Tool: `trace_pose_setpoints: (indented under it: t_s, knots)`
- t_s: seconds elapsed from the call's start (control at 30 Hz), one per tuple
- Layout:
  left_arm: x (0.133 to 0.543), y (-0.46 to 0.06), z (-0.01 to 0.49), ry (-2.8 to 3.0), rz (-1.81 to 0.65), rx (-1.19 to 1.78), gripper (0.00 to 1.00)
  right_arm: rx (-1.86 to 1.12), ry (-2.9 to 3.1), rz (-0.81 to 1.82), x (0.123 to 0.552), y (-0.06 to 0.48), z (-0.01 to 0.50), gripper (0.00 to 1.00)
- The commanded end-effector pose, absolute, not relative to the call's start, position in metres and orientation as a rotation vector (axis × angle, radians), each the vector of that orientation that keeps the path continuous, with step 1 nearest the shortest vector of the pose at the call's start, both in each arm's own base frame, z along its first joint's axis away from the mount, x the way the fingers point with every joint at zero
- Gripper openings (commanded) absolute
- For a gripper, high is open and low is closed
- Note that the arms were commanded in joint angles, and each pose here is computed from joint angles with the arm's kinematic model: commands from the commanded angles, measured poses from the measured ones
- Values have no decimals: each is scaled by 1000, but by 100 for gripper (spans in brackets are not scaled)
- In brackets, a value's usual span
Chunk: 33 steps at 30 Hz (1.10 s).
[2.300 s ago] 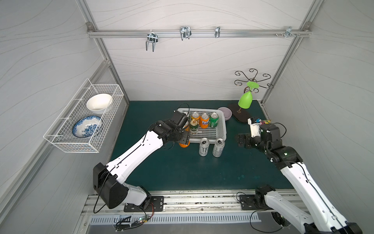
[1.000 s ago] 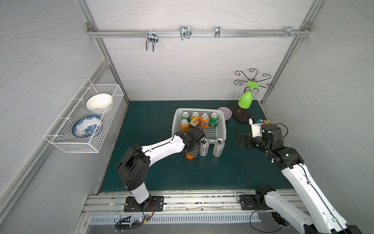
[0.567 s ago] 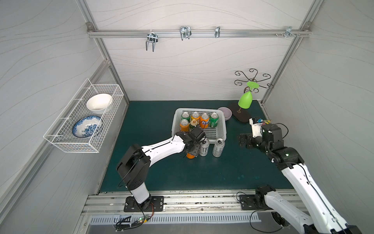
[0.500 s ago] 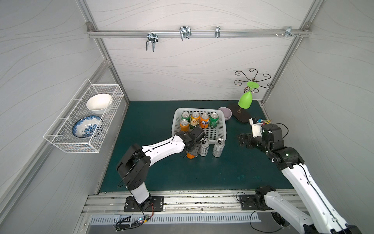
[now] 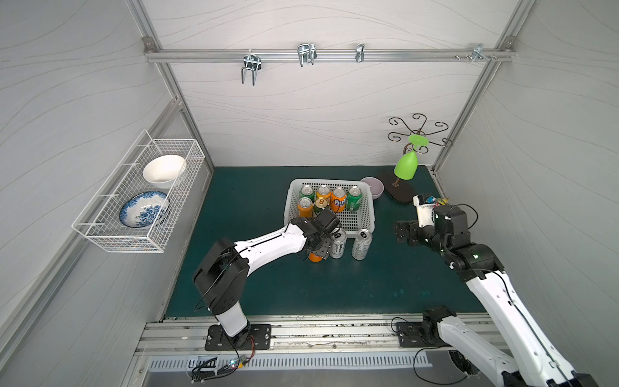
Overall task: Take out the drinks from the basket
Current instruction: Place the drink at the center of the board, then pick up the drink from the basket.
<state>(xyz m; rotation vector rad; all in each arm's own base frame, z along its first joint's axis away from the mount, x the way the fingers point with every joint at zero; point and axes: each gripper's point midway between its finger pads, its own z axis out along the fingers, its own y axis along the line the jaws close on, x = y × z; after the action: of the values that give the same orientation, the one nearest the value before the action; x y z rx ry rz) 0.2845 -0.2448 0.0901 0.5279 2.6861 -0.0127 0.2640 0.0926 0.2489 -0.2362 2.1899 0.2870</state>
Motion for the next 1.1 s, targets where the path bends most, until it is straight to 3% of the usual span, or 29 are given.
trace_pose_setpoints:
  t_s: [0.0, 0.27, 0.47, 0.77, 1.07]
  knots:
    - [294, -251, 116, 2604, -58, 501, 81, -241, 2183, 284, 261, 90, 251, 99]
    - [290, -246, 137, 2576, -72, 494, 89, -240, 2179, 290, 259, 90, 253, 99]
    - [290, -233, 182, 2499, -56, 492, 98, -244, 2180, 292, 259, 91, 253, 99]
    - [314, -216, 232, 2461, -58, 478, 98, -247, 2176, 304, 257, 92, 254, 99]
    - [368, -199, 219, 2535, -121, 404, 94, -247, 2175, 302, 255, 91, 256, 99]
